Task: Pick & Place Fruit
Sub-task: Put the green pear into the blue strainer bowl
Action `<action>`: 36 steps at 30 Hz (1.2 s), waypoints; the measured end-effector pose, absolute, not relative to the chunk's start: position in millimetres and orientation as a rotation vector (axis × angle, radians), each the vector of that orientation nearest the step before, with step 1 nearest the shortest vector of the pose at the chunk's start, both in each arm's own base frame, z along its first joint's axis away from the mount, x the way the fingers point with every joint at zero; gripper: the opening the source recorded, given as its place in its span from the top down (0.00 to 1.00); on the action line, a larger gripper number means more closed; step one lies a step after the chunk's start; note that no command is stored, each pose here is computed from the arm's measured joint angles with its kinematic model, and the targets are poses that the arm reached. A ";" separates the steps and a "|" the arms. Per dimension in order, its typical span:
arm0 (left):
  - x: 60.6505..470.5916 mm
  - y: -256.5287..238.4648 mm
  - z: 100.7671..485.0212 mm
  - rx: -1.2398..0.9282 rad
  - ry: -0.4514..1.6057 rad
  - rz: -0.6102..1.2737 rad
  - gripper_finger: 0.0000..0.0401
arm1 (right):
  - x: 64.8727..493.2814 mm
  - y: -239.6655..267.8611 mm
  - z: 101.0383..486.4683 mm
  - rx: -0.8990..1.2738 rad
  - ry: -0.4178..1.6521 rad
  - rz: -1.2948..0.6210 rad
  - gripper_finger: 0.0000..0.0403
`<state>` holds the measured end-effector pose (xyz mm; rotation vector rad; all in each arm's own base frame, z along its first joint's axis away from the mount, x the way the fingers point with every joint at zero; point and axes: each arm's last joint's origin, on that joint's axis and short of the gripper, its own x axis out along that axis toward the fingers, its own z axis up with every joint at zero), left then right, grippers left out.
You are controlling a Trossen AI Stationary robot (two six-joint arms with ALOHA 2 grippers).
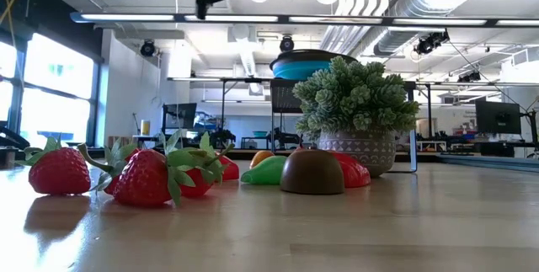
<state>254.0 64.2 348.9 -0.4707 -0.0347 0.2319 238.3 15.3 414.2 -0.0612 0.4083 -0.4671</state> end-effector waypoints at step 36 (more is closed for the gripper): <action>363.0 174.5 323.0 -0.307 0.122 0.329 0.49 | 236.3 9.8 418.7 -0.204 0.388 -0.678 0.99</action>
